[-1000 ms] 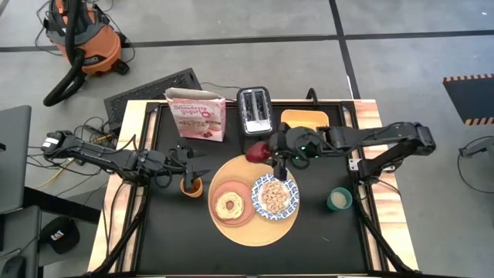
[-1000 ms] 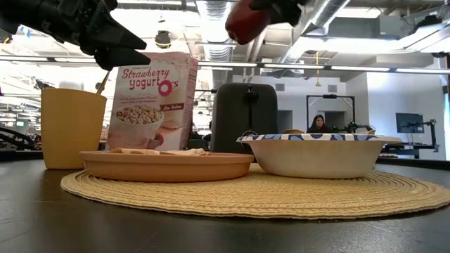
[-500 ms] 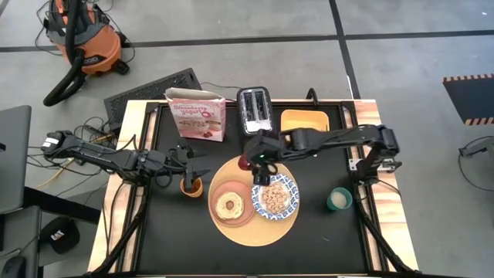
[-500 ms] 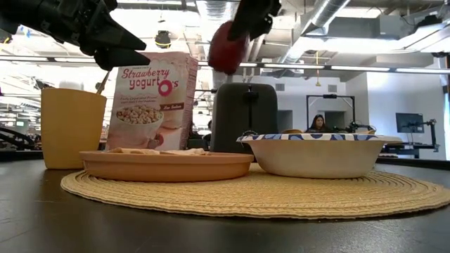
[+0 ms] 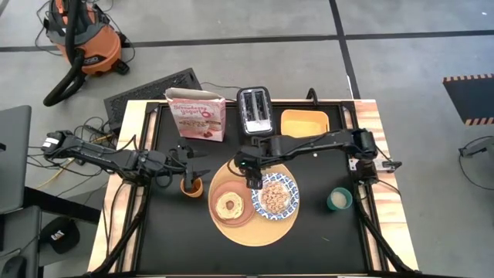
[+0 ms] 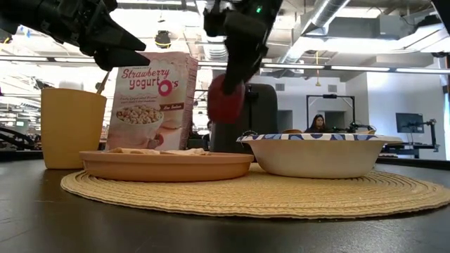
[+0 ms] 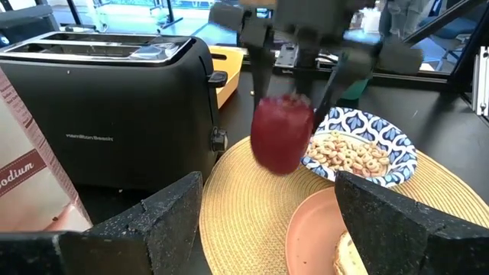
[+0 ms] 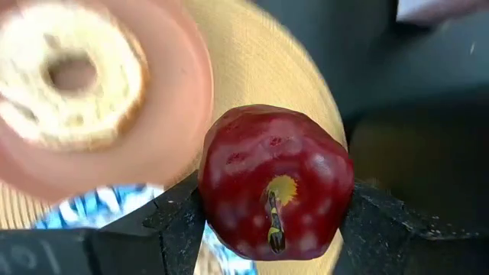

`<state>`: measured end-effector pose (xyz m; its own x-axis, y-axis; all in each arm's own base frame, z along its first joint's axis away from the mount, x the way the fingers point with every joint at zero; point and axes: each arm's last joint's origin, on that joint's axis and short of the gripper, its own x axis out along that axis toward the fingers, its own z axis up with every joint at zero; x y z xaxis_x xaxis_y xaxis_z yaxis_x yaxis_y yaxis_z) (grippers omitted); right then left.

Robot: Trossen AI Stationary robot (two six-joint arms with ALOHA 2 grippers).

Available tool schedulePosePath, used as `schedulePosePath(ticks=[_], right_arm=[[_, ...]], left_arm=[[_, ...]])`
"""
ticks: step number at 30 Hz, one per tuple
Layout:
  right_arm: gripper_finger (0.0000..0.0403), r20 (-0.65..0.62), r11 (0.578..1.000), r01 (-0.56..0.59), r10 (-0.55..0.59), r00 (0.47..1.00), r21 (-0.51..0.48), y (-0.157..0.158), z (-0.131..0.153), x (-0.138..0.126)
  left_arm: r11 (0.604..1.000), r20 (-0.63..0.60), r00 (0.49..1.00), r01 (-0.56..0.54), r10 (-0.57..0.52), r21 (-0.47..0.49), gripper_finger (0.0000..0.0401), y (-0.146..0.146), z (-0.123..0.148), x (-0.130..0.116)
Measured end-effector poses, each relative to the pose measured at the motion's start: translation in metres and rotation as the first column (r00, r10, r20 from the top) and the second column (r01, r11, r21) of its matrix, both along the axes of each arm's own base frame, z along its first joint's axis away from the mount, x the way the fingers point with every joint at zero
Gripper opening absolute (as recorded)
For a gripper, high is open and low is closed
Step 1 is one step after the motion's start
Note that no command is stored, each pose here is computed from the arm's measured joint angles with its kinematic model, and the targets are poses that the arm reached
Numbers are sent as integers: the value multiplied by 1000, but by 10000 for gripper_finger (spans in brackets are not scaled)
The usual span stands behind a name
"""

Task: Arrange a breakfast setting
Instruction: Put the apple on the table mat

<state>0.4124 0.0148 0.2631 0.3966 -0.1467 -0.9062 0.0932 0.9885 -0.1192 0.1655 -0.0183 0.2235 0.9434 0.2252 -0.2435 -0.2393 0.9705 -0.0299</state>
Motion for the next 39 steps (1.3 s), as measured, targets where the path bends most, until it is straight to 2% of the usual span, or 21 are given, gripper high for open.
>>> schedulePosePath(ticks=[7, 16, 21, 30, 39], right_arm=[[277, -79, 1000, -1, 2, 997, 8, -1, -29, 10], [277, -141, 1000, 11, -11, 990, 3, -7, -53, 17], [282, -148, 1000, 15, -14, 989, 3, -8, -55, 17], [332, -143, 1000, 15, -14, 990, 3, -8, -54, 17], [333, -140, 1000, 12, -12, 990, 2, -8, -54, 18]], left_arm=[[1000, 0, 1000, 0, 0, 0, 281, 0, 0, 0], [1000, 1, 1000, 0, 0, 0, 281, 0, 0, 0], [1000, 0, 1000, 0, 0, 1, 281, 0, 0, 0], [1000, 1, 1000, 0, 0, 1, 281, 0, 0, 0], [1000, 0, 1000, 0, 0, 0, 281, 0, 0, 0]])
